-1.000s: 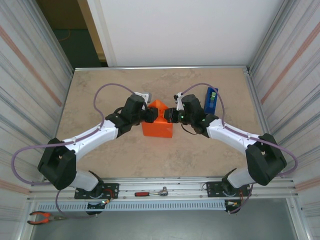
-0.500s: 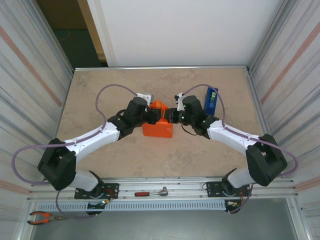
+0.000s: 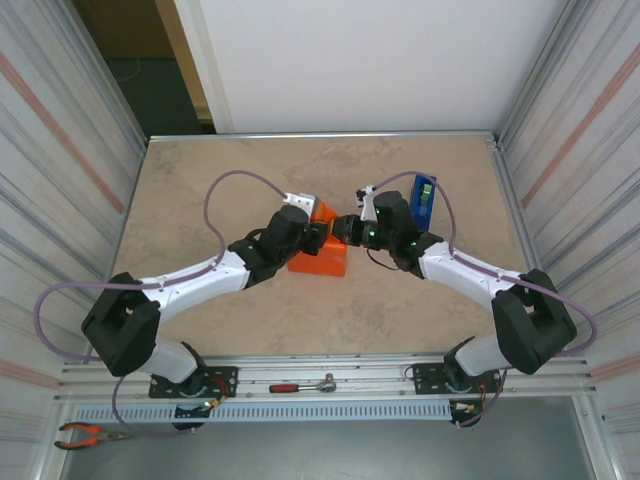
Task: Wrap the gift box in paper
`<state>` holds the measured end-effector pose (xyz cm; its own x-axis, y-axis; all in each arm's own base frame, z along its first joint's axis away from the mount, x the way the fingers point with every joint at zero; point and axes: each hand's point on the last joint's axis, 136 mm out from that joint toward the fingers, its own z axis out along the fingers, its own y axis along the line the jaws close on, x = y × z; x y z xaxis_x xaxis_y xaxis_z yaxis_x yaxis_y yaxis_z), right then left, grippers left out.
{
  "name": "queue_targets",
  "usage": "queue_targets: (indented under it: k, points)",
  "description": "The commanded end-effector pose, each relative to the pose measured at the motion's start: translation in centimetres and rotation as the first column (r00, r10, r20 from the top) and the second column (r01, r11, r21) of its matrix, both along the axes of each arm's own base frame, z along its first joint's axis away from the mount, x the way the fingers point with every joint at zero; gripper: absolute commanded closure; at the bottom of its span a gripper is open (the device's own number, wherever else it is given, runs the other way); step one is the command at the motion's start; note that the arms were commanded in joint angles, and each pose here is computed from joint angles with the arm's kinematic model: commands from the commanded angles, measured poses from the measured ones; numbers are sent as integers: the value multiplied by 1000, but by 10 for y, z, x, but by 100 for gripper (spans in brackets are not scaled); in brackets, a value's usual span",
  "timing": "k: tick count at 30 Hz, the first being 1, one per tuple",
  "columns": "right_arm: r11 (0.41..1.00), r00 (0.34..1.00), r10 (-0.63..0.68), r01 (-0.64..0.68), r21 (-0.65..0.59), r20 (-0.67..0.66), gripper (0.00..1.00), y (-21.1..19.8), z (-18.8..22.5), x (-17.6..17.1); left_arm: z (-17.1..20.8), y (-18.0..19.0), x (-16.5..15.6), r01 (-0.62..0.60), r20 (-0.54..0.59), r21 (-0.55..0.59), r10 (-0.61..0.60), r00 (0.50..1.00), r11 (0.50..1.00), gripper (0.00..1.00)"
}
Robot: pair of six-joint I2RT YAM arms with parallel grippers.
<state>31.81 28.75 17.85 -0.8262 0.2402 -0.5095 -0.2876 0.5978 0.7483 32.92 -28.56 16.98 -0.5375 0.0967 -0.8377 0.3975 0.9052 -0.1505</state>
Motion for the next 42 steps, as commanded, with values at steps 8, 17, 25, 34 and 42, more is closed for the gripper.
queue_targets:
  k: [8, 17, 25, 34, 42]
  points:
    - [997, 996, 24, -18, 76, -87, 100, -14, 28, -14, -102, 25, -40, 65, -234, 241, -7, 972, 968, 57]
    - [996, 994, -59, 64, 54, -92, 100, -40, 30, 9, -111, 28, -40, 57, -239, 273, 10, 971, 960, 59]
    - [997, 983, -65, 69, 20, -169, 100, -48, 22, 63, -118, 31, -41, 54, -244, 291, 20, 969, 955, 61]
    - [998, 963, 56, -52, 23, -262, 100, -1, 3, 94, -120, 32, -42, 44, -244, 301, 32, 969, 953, 61]
    - [989, 933, 148, -147, 26, -329, 100, 29, -22, 80, -122, 31, -41, 44, -246, 310, 35, 968, 950, 62]
